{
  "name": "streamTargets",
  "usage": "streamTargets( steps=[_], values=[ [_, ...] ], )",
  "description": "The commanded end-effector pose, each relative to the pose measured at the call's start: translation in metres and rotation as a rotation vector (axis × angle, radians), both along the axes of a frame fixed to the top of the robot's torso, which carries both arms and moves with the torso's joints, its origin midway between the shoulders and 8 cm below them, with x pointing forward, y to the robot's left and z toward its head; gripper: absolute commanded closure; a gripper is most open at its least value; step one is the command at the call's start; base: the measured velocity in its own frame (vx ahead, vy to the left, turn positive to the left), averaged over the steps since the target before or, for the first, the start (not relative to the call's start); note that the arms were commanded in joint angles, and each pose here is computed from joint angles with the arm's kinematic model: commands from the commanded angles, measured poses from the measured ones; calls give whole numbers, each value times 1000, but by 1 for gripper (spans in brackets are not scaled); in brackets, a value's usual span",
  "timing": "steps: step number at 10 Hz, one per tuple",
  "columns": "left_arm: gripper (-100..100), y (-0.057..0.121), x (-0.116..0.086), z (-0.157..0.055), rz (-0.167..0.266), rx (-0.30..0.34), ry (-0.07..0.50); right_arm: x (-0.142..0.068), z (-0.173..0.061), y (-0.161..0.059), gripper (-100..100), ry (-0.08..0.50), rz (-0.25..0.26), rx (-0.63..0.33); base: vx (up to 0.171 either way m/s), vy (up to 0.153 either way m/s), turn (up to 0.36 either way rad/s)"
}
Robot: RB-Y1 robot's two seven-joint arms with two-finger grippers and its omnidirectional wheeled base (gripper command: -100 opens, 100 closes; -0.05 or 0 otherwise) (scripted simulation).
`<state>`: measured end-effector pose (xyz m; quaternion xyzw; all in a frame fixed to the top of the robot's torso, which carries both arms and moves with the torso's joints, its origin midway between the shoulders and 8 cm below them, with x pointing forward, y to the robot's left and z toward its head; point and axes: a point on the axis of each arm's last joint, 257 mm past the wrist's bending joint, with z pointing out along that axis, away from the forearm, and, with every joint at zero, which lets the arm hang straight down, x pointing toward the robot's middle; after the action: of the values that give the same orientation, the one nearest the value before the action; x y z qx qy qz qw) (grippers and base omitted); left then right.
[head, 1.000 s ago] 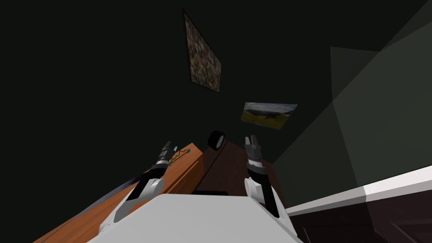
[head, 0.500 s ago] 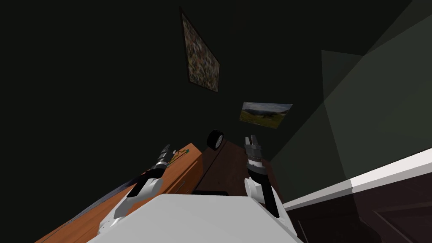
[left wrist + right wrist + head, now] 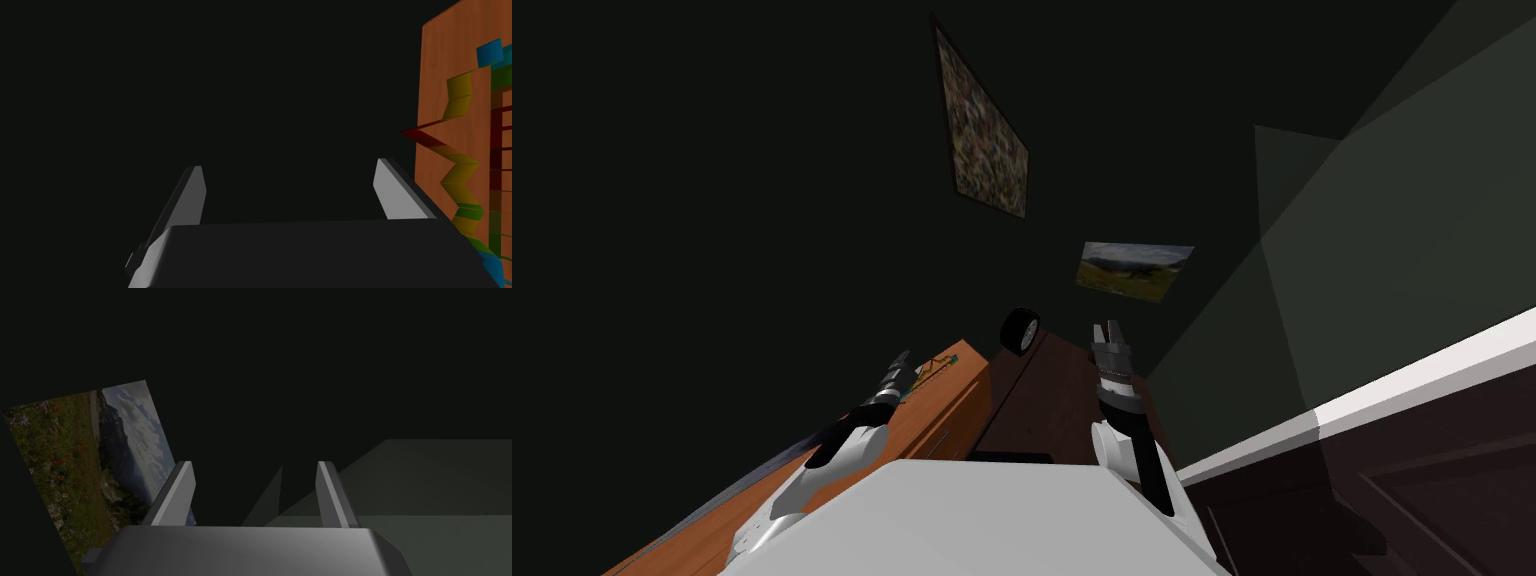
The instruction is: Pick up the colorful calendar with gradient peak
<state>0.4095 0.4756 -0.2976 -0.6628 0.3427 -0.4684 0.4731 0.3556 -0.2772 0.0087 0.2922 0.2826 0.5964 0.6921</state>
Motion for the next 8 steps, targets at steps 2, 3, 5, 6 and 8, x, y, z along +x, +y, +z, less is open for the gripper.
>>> streamTargets(
  steps=[2,3,5,6,8],
  values=[
    [-100,21,-5,-33,35,-50,91,0,0,0,0,0,0,0,-17,21,-72],
    [-100,21,-5,-33,35,-50,91,0,0,0,0,0,0,0,-6,12,3],
    [-100,39,-14,-59,65,-93,161,0,0,0,0,0,0,0,-12,18,-76],
    [-100,54,-17,-69,86,-128,197,0,0,0,0,0,0,0,-16,33,-116],
    [-100,71,-27,-88,120,-170,253,0,0,0,0,0,0,0,-14,40,-85]
  ],
)
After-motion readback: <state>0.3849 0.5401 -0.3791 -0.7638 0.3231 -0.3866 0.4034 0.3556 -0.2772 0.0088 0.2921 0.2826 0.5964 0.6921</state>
